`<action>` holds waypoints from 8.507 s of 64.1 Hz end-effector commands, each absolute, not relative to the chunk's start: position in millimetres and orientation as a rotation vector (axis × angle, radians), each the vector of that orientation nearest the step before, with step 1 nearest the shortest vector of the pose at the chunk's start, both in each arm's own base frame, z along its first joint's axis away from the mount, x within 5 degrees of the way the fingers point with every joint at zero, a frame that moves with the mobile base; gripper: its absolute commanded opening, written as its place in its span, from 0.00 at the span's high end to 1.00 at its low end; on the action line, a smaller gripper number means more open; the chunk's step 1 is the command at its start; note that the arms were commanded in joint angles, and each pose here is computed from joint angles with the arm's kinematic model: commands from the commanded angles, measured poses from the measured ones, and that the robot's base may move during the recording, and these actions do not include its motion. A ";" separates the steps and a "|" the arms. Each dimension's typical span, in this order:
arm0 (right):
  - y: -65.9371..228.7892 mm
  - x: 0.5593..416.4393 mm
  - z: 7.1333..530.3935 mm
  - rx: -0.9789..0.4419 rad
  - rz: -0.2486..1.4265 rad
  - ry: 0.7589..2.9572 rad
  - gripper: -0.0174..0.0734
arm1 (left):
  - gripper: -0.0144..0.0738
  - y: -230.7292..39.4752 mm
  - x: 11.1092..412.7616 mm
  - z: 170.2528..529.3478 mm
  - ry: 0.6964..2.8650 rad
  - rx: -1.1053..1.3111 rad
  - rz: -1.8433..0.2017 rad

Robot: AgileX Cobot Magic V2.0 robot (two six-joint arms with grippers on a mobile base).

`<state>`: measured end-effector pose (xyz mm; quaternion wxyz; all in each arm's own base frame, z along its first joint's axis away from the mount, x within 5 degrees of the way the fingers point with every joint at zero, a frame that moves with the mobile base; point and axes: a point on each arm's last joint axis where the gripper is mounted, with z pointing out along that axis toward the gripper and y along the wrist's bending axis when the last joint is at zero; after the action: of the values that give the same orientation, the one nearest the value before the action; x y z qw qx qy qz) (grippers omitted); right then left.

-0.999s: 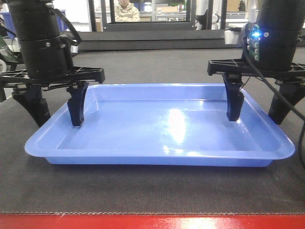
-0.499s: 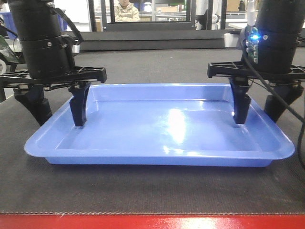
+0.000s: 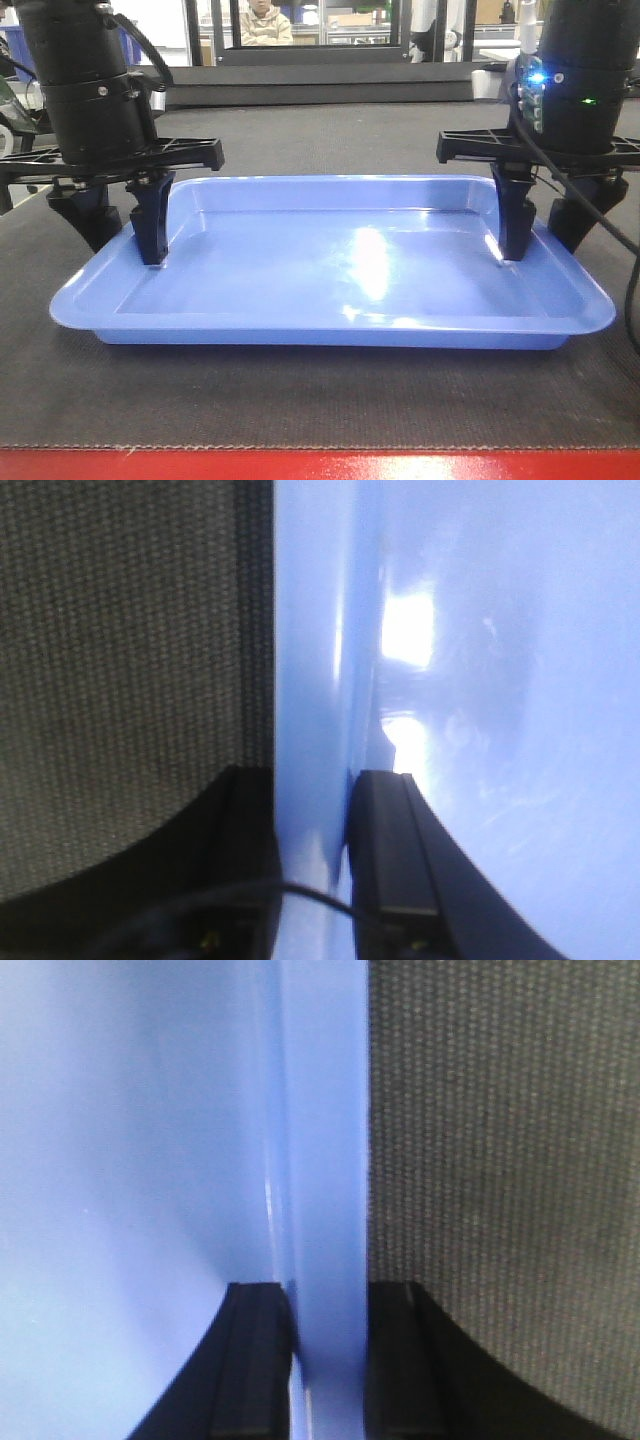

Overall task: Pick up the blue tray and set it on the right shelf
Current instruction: 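Close both grippers on the tray's side rims, then lift the blue tray off the table with both grippers, then hold the tray with both grippers while driving to the shelf rack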

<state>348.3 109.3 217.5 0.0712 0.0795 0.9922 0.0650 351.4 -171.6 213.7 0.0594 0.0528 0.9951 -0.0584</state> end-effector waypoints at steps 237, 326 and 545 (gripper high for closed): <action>160.5 216.6 309.5 0.122 0.313 2.672 0.56 | 0.79 -117.3 203.3 297.8 2.856 0.032 -0.265; 160.5 216.6 309.5 0.122 0.313 2.672 0.56 | 0.79 -118.6 202.2 297.7 2.867 0.023 -0.288; 160.5 216.6 309.5 0.122 0.313 2.672 0.56 | 0.79 -118.6 202.2 297.7 2.867 0.023 -0.288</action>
<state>215.3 159.9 289.4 0.1766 0.0418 0.9805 0.0756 204.2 -114.6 284.0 0.1094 0.0077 0.9912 -0.0737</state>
